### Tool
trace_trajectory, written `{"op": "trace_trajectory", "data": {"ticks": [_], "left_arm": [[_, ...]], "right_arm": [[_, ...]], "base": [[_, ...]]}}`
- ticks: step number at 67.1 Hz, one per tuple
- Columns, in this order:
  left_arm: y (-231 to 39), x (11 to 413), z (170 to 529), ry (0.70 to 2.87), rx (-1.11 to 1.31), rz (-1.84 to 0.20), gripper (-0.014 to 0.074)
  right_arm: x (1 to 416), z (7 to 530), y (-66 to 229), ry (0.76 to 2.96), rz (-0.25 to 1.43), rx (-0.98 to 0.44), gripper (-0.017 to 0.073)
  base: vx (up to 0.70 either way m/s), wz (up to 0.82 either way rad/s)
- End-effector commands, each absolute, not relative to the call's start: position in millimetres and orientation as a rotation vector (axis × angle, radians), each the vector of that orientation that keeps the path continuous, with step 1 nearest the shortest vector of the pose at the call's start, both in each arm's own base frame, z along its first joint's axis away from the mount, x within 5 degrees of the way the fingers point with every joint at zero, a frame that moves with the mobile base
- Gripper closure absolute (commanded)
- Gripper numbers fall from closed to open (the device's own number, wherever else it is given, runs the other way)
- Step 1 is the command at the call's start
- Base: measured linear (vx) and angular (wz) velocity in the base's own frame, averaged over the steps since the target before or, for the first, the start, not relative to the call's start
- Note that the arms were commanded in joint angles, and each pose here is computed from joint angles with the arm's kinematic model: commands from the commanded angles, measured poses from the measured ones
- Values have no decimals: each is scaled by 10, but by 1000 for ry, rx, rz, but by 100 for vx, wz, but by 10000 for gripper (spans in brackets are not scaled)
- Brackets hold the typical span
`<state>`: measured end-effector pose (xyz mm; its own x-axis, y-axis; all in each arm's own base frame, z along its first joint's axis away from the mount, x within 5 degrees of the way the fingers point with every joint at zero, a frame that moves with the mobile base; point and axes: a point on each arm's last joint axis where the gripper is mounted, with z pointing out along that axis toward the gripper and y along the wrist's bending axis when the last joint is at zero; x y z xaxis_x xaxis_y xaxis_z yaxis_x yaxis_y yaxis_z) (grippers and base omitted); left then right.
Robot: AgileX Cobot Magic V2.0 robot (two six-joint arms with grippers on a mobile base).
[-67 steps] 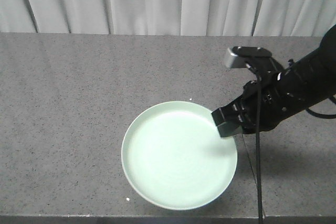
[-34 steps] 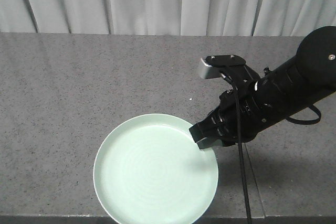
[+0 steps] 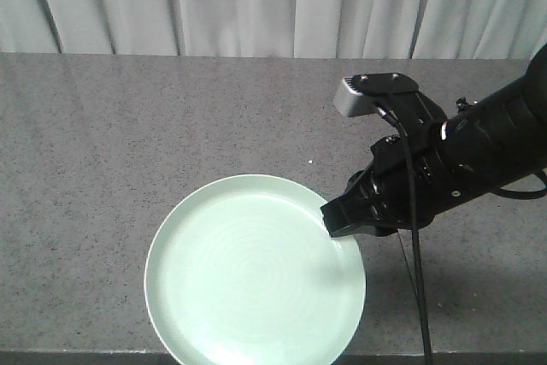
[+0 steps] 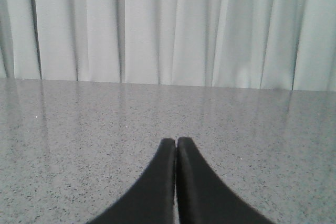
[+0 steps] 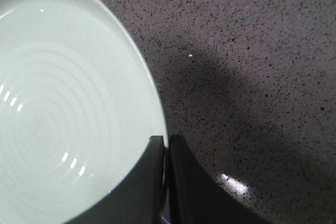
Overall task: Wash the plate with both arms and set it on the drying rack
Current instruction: 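Hold the plate raised in the right gripper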
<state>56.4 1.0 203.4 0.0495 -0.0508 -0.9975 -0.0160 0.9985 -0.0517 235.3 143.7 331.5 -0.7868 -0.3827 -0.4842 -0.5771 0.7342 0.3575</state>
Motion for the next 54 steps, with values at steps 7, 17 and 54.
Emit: {"op": "trace_trajectory", "data": {"ticks": [7, 17, 54], "left_arm": [[11, 530, 2201, 1406, -57, -34, 600], [11, 530, 2201, 1406, -57, -34, 600], [11, 530, 2201, 1406, -57, -34, 600]], "right_arm": [[2251, 3562, 1419, 2450, 750, -726, 561], [2242, 3558, 1418, 2459, 752, -733, 561], [2240, 3558, 1418, 2460, 753, -734, 561]], "base": [[0, 0], [0, 0], [0, 0]]}}
